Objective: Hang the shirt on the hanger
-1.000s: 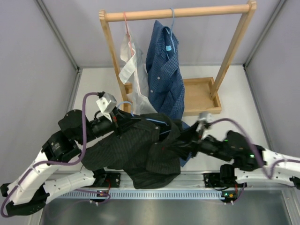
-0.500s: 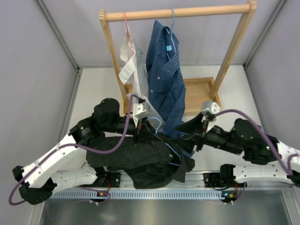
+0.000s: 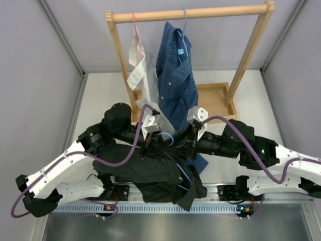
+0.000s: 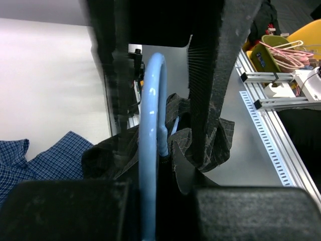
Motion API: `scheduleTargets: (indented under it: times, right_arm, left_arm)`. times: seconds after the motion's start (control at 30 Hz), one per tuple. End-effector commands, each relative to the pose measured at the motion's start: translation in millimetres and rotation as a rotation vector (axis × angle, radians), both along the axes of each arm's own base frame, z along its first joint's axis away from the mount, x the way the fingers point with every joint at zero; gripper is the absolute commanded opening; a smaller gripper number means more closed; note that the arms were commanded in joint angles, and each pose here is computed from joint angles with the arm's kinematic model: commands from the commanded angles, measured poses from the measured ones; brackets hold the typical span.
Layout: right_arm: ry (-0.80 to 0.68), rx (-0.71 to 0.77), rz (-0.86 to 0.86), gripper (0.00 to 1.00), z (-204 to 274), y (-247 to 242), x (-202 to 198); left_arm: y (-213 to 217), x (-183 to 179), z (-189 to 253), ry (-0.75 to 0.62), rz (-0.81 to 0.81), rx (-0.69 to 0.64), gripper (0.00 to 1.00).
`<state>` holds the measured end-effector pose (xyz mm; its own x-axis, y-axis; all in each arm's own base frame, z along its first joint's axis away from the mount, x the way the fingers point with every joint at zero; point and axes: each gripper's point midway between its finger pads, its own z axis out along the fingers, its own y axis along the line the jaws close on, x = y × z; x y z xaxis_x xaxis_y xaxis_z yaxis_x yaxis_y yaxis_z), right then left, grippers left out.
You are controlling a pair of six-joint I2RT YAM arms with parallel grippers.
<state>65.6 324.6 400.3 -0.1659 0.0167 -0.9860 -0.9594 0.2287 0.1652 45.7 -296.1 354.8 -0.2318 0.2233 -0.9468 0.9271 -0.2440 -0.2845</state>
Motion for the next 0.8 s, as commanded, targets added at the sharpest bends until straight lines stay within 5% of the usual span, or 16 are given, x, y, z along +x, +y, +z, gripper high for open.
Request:
scheduleTargets:
  times: [0.0,0.17,0.33,0.4,0.43,0.5,0.7,0.77]
  right_arm:
    - [-0.032,0.125,0.060,0.26,43.2,8.5,-6.5]
    - [-0.039,0.150,0.023,0.00,45.9,8.0,1.1]
    - [-0.042,0.188,-0.001,0.00,47.6,-5.2,3.0]
    - [-0.041,0.189,0.002,0.00,46.6,-7.9,1.5]
    - [-0.042,0.192,0.001,0.00,47.2,-8.8,1.8]
    - [-0.042,0.189,-0.049,0.00,44.4,-13.1,9.8]
    - [-0.061,0.166,-0.220,0.00,36.7,-43.7,34.3]
    - [-0.063,0.164,-0.251,0.00,36.1,-53.2,37.6]
  left_arm:
    - [3.1,-10.5,33.0,-0.092,-0.074,-0.121,0.00]
    - [8.0,-13.4,35.1,-0.114,-0.070,-0.136,0.00]
    - [15.9,-6.8,40.8,-0.162,0.027,-0.162,0.00]
    - [17.6,2.7,45.1,-0.176,0.106,-0.167,0.17]
    - [17.3,8.4,46.2,-0.177,0.144,-0.165,0.36]
    - [20.0,34.8,53.0,-0.177,0.325,-0.162,0.98]
    - [78.0,93.1,76.4,-0.184,0.845,-0.144,0.98]
    - [109.7,85.0,80.2,-0.178,0.924,-0.159,0.98]
